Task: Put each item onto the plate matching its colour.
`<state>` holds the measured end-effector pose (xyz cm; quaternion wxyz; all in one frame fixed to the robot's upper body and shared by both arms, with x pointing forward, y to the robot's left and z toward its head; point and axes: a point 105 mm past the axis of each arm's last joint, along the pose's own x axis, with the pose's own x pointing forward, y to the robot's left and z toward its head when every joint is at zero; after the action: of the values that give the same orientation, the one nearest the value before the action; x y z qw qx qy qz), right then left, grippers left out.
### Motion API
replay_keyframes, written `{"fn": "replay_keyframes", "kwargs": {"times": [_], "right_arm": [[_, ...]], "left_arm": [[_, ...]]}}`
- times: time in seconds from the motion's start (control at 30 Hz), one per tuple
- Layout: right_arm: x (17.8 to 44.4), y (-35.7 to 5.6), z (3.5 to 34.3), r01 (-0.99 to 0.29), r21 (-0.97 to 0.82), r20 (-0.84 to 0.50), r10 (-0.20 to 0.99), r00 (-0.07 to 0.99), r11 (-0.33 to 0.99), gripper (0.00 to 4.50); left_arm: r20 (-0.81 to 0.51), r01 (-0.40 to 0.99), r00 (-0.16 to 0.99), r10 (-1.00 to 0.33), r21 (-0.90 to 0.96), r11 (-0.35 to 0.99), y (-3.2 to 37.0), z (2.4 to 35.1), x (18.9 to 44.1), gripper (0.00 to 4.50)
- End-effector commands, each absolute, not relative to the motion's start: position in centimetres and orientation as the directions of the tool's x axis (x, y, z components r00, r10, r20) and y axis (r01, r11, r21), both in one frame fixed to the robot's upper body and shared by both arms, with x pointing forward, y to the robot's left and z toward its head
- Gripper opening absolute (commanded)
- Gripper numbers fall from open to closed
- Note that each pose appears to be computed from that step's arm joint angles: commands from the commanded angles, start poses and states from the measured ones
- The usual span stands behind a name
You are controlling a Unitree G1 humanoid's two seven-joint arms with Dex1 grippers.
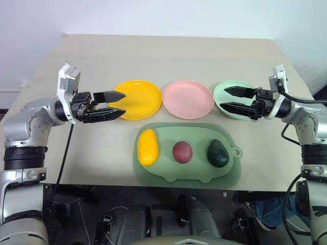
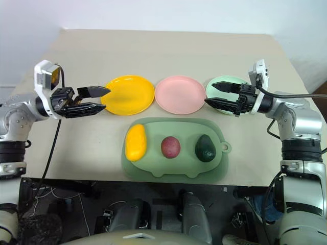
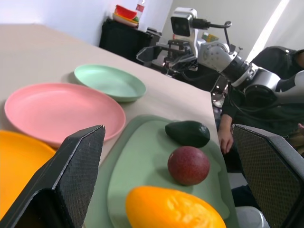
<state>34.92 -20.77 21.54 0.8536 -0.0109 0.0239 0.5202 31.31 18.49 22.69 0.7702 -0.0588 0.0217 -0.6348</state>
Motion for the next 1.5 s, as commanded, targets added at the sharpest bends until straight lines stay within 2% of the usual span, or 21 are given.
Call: {"fn": "replay_keyframes", "kwargs": {"times": [0.03, 0.23, 0.3, 0.33, 0.4, 0.57, 0.67, 0.7, 0.8, 0.9, 1.0, 1.23, 1.5], "right_arm": [[35.4, -20.6, 22.9, -0.881, -0.041, -0.030, 0.880, 0.473, 0.472, 4.50], [35.9, -21.2, 23.0, -0.851, -0.022, -0.067, 0.848, 0.526, 0.525, 4.50], [36.2, -21.9, 22.7, -0.814, 0.014, -0.096, 0.811, 0.577, 0.581, 4.50], [37.2, -22.8, 22.9, -0.741, 0.018, -0.097, 0.739, 0.667, 0.671, 4.50], [38.0, -23.7, 23.4, -0.647, 0.042, -0.088, 0.648, 0.756, 0.761, 4.50], [37.6, -23.7, 23.9, -0.590, 0.115, -0.104, 0.600, 0.793, 0.799, 4.50], [37.2, -24.3, 23.0, -0.463, 0.072, -0.146, 0.468, 0.871, 0.884, 4.50], [37.0, -24.3, 23.1, -0.455, 0.084, -0.143, 0.463, 0.875, 0.886, 4.50], [35.2, -23.3, 21.9, -0.492, 0.189, -0.242, 0.526, 0.816, 0.850, 4.50], [34.3, -23.5, 21.2, -0.435, 0.241, -0.333, 0.494, 0.803, 0.868, 4.50], [32.6, -23.0, 20.7, -0.416, 0.314, -0.441, 0.519, 0.732, 0.854, 4.50], [29.6, -21.5, 20.7, -0.504, 0.350, -0.507, 0.612, 0.608, 0.790, 4.50], [28.5, -20.9, 19.2, -0.433, 0.331, -0.572, 0.543, 0.615, 0.839, 4.50]], "left_arm": [[0.068, 0.982, 0.182, -0.981, -0.063, 0.178, 18.6, 24.3, 30.9, 4.48], [0.076, 0.983, 0.177, -0.981, -0.062, 0.172, 18.4, 24.2, 31.0, 4.48], [0.080, 0.984, 0.173, -0.982, -0.064, 0.168, 18.3, 24.2, 31.0, 4.48], [0.089, 0.984, 0.171, -0.981, -0.069, 0.166, 18.2, 24.2, 31.1, 4.48], [0.087, 0.984, 0.169, -0.982, -0.062, 0.164, 17.9, 24.0, 31.5, 4.48], [0.109, 0.988, 0.148, -0.983, -0.052, 0.143, 17.0, 24.2, 32.0, 4.48], [0.115, 0.988, 0.149, -0.982, -0.057, 0.143, 17.1, 23.9, 32.4, 4.48], [0.116, 0.989, 0.140, -0.983, -0.059, 0.134, 16.9, 24.0, 32.4, 4.48], [0.112, 0.991, 0.124, -0.986, -0.057, 0.118, 17.0, 24.1, 32.3, 4.48], [0.110, 0.993, 0.113, -0.987, -0.058, 0.107, 16.8, 23.8, 32.3, 4.48], [0.099, 0.995, 0.093, -0.991, -0.056, 0.088, 16.4, 23.5, 32.3, 4.48], [0.106, 0.995, 0.083, -0.991, -0.069, 0.076, 16.4, 23.0, 32.5, 4.48], [0.114, 0.996, 0.057, -0.992, -0.068, 0.050, 16.4, 22.6, 32.1, 4.48]]}}
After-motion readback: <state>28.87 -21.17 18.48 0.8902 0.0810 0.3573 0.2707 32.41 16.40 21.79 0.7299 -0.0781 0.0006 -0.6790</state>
